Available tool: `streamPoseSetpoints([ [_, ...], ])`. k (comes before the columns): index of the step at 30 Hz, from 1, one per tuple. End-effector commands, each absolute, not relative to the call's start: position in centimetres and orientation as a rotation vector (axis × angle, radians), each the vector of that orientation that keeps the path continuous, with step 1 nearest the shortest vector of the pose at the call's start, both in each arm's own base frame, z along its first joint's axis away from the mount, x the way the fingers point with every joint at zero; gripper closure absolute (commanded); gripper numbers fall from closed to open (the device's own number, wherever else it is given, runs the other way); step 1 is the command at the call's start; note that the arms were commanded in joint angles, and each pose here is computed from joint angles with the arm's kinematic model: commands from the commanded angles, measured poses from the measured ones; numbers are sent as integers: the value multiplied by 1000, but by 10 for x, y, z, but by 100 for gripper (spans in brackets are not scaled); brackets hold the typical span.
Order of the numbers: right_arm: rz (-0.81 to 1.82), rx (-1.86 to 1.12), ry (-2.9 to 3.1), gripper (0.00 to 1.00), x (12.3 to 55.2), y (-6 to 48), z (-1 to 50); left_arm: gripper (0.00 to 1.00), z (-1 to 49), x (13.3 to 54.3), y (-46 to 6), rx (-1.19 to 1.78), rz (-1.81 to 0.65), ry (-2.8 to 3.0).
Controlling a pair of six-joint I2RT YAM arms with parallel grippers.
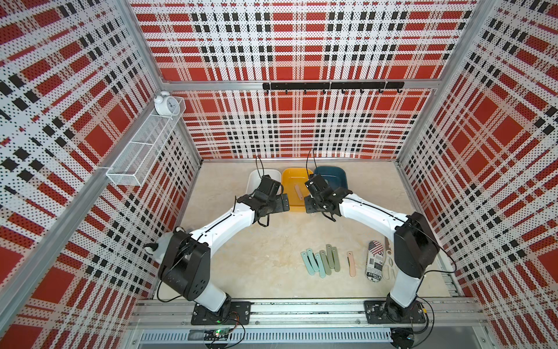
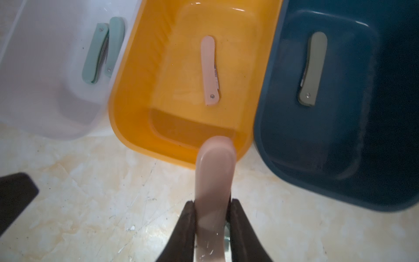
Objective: Place the fruit knives into the storage box by color
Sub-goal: Place the fruit knife in the storage box.
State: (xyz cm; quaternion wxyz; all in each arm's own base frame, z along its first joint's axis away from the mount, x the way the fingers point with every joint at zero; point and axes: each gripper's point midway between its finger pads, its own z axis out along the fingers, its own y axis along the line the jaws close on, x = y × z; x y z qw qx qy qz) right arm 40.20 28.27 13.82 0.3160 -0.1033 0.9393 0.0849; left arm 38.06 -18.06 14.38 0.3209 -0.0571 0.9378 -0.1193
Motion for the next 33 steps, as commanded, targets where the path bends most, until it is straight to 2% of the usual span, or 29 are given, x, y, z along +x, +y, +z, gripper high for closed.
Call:
streamPoseSetpoints([
  [1,260,-342,2433,82,431,299,146,2,163,390,-183,-145,-360,2419],
  [9,253,-381,2410,82,493,323,134,2,150,394,-171,-164,-329,2445],
  [16,243,-382,2413,82,522,328,113,2,144,397,-166,-168,-309,2455],
  [33,289,-380,2508,78,519,337,51,2,138,396,-164,-165,-294,2460],
])
